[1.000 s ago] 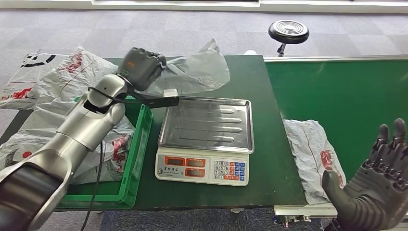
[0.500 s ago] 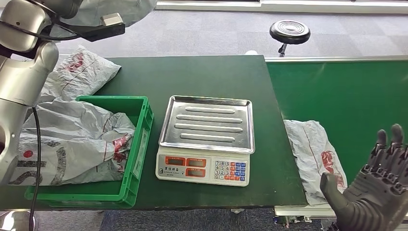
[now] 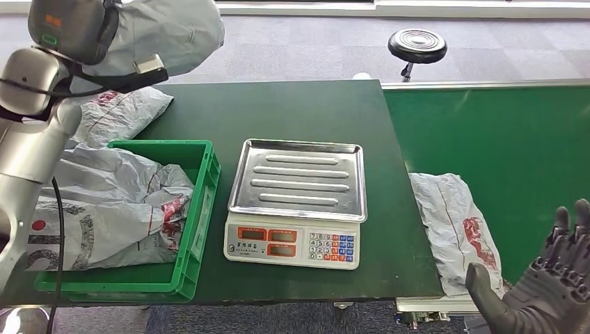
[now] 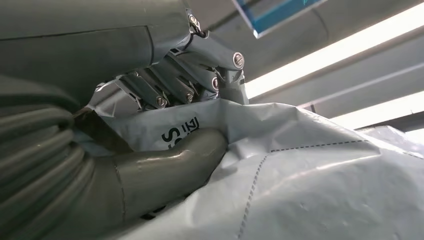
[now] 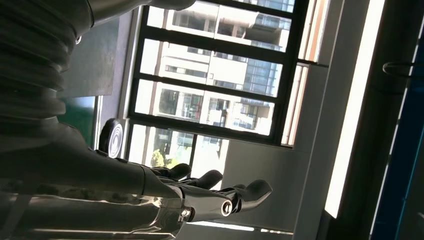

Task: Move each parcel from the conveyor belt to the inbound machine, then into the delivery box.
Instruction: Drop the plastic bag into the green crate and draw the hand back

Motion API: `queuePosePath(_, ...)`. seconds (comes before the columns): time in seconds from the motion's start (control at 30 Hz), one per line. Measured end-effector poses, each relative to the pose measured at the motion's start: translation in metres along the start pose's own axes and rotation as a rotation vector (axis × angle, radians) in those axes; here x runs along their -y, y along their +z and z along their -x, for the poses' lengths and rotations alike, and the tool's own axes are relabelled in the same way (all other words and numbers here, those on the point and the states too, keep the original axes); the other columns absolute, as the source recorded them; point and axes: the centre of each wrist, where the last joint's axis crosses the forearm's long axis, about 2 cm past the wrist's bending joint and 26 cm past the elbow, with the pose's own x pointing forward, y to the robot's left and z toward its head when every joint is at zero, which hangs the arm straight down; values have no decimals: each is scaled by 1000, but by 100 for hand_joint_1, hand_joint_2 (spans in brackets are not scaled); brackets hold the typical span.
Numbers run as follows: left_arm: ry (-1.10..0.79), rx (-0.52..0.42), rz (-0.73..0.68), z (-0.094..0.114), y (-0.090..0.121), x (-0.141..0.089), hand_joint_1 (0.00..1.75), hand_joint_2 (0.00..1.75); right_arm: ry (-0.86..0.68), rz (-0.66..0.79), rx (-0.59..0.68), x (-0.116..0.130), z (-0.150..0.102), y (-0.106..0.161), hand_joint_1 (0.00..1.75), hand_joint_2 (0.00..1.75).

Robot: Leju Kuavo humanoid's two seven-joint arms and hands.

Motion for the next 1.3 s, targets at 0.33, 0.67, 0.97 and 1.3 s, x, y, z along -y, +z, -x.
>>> queuePosePath(0.33,-50,-79,188,40,209,66,175,175,30,-18,-17,3,-18,13,0,175)
queuePosePath(0.67,-114,-97,187,57,285,13,175,175,26,-28,-24,5,-24,16,0,175)
queuePosePath(0.97,-82,-58,175,53,321,-23,44,175,22,-22,-28,5,-24,16,0,175)
queuePosePath(1.3,149,-4,184,11,365,-35,0,0,-15,-124,-86,5,-12,22,0,0)
